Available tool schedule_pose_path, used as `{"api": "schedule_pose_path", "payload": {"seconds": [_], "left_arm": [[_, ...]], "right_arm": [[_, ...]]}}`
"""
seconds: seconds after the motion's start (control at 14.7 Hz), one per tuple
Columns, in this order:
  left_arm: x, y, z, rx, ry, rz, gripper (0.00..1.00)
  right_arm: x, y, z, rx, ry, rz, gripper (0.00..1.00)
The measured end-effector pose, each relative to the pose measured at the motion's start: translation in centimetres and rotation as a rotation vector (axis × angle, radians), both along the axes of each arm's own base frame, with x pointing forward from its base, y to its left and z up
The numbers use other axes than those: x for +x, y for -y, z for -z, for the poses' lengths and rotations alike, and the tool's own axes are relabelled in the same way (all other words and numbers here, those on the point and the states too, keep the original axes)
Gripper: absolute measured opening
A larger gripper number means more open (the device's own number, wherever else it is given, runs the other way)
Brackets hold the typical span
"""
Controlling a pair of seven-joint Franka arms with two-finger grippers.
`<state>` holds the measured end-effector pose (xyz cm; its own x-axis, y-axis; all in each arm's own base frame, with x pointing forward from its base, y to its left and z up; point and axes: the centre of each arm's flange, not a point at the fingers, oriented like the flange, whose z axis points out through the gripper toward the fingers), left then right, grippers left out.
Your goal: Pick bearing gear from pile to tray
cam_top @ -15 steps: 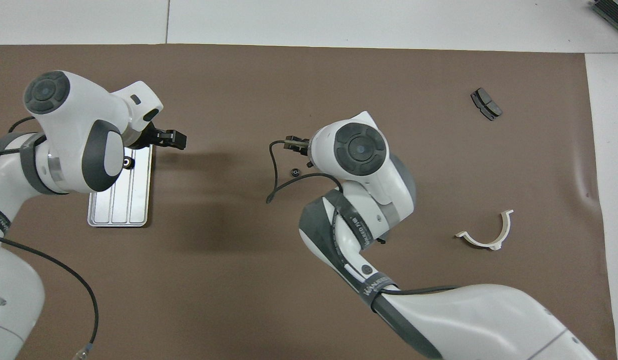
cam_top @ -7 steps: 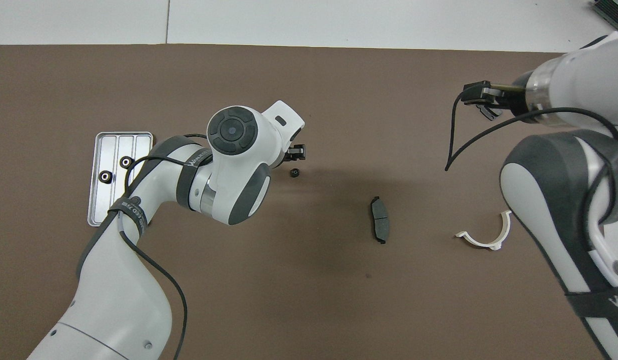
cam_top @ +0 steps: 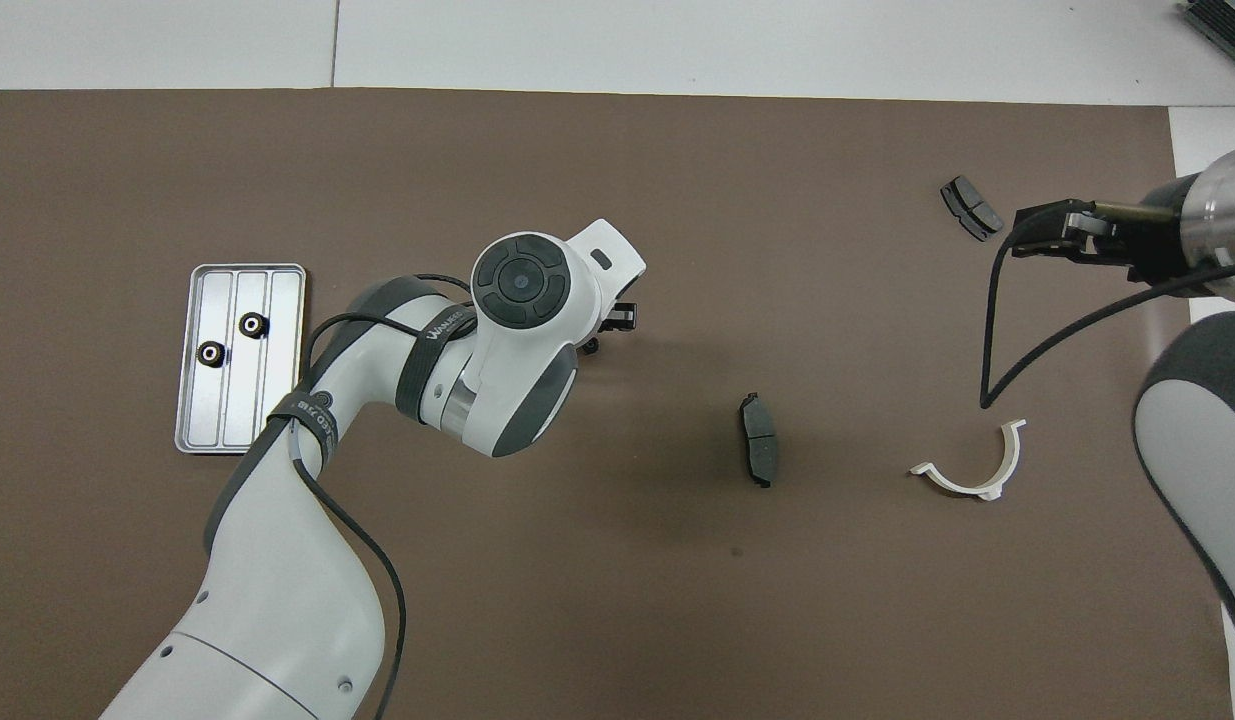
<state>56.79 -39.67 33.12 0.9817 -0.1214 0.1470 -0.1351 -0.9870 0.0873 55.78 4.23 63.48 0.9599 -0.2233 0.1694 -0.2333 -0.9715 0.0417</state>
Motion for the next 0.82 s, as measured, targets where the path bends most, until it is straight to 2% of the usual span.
{"api": "schedule_pose_path", "payload": {"seconds": [0.27, 0.41, 0.61, 0.68, 0.82], "left_arm": [[-1.2, 1.0, 2.2, 0.008, 0.000, 0.024, 0.62], [-1.5, 1.4, 3.2, 0.014, -0.003, 0.034, 0.61], [-1.6, 1.5, 3.5, 0.018, -0.005, 0.037, 0.59], [-1.6, 1.4, 3.6, 0.020, -0.007, 0.037, 0.53], [-1.7, 1.4, 3.6, 0.026, -0.008, 0.039, 0.50]], "right_arm": [[-3.2, 2.1, -3.0, -0.012, -0.086, -0.052, 1.00], [-4.3, 3.9, -4.9, -0.012, -0.102, -0.073, 1.00], [-4.6, 6.7, -5.4, 0.001, -0.113, -0.091, 1.00], [-4.4, 7.1, -5.1, 0.015, -0.118, -0.092, 1.00], [-4.1, 6.8, -4.2, 0.029, -0.135, -0.097, 1.00]]}}
